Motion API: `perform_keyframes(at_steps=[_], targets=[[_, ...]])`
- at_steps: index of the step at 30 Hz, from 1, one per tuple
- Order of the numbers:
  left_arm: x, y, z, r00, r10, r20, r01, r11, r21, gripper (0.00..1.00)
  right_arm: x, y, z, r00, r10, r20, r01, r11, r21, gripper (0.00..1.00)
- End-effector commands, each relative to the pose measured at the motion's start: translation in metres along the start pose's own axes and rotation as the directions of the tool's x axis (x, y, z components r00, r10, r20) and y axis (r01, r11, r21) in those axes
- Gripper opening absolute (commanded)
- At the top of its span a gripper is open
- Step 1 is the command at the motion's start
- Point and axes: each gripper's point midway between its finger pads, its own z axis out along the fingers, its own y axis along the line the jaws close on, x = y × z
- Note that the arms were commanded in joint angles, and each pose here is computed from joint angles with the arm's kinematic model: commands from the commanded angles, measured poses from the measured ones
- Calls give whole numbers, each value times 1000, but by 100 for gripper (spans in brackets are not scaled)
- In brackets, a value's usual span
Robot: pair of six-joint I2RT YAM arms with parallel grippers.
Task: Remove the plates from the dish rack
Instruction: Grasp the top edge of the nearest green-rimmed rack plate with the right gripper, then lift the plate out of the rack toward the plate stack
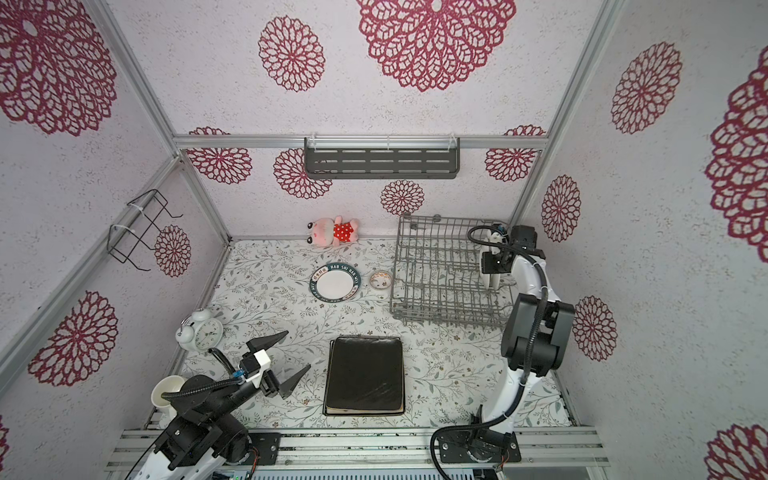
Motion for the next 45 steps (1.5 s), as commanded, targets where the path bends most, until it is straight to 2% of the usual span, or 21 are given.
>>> perform_keyframes(at_steps=[1,19,27,33,36,39,41,45], targets=[[0,0,-1,1000,14,8,-14,1000,0,97,-37,-8,-39,994,-49,102,43,998,55,3],[2,0,0,1000,13,2,-13,1000,-1,97,-52,6,-67,989,-22,144,34,996,-88,0],[-1,-2,-2,1000,12,13,-12,1000,9,97,-67,46,-99,973,-28,228,80,971,-225,0],[-3,-2,-3,1000,16,22,-17,1000,7,97,-87,105,-123,948,-98,302,192,935,-300,0],[-4,-2,-3,999,19,27,-19,1000,6,97,-93,149,-128,924,-180,338,288,908,-305,0],[-4,-2,-4,999,19,28,-20,1000,5,97,-101,197,-133,878,-265,398,394,873,-288,0],[-4,-1,-4,999,22,30,-22,1000,0,97,-106,232,-138,829,-319,459,472,840,-269,0],[-5,2,-5,999,27,33,-26,1000,-16,97,-100,305,-133,703,-459,543,635,749,-188,0]])
